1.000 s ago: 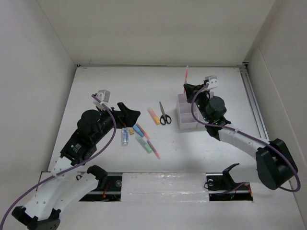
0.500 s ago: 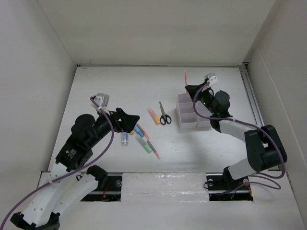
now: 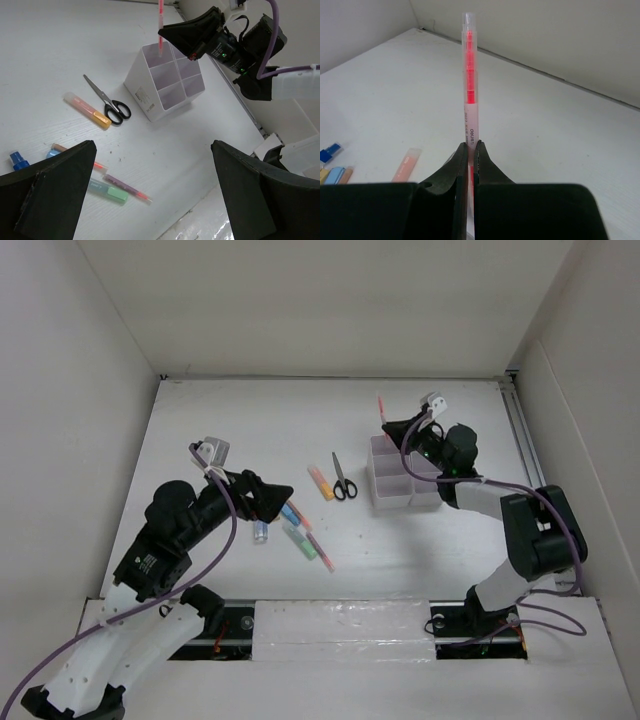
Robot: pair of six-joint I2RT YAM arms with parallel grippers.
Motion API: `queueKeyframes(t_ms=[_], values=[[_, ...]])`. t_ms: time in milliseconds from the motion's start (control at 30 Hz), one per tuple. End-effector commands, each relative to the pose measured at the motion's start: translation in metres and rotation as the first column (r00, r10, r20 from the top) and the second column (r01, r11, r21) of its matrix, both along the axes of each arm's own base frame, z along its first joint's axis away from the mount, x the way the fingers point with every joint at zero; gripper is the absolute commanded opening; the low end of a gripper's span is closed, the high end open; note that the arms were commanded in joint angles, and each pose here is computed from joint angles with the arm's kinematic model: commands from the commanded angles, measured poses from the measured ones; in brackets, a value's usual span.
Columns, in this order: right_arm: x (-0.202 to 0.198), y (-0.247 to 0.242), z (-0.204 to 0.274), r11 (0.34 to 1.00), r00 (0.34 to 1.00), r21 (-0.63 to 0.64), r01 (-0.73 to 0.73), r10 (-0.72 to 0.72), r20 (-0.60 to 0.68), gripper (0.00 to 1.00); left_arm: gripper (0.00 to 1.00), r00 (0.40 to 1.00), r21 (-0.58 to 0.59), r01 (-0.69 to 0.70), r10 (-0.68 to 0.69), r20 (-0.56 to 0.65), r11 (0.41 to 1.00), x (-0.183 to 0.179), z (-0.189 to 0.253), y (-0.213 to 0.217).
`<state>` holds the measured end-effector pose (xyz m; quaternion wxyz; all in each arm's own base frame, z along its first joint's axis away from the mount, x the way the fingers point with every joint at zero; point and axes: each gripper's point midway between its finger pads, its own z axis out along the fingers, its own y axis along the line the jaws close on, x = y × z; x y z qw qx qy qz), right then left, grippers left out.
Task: Sort the stationery into containers
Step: Place the pen in the storage box.
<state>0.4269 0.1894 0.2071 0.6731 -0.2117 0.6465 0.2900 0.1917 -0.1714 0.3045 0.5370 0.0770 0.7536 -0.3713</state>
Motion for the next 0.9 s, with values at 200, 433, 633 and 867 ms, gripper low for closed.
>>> queueKeyframes(t_ms=[200,433,633,867], values=[[0.004,0.007,0.028,0.999,0.992,0.003,-0.049,0.049,0.115,0.0,1.0,0.996,-0.032,0.037,-0.035,0.083,0.999,-0.005,0.024,-0.003],[0.007,0.001,0.013,1.0,0.995,-0.007,-0.027,0.027,0.092,0.0,1.0,0.992,-0.031,0.083,-0.079,0.096,0.996,-0.011,0.026,-0.008],[0.003,0.003,0.012,1.0,0.996,-0.005,-0.024,0.024,0.091,0.0,1.0,0.99,-0.029,0.093,-0.089,0.11,0.995,-0.014,0.028,-0.008],[-0.004,0.005,0.002,0.999,0.997,-0.009,-0.033,0.034,0.072,0.0,1.0,0.988,-0.033,0.102,-0.097,0.118,0.994,-0.017,0.03,-0.008]])
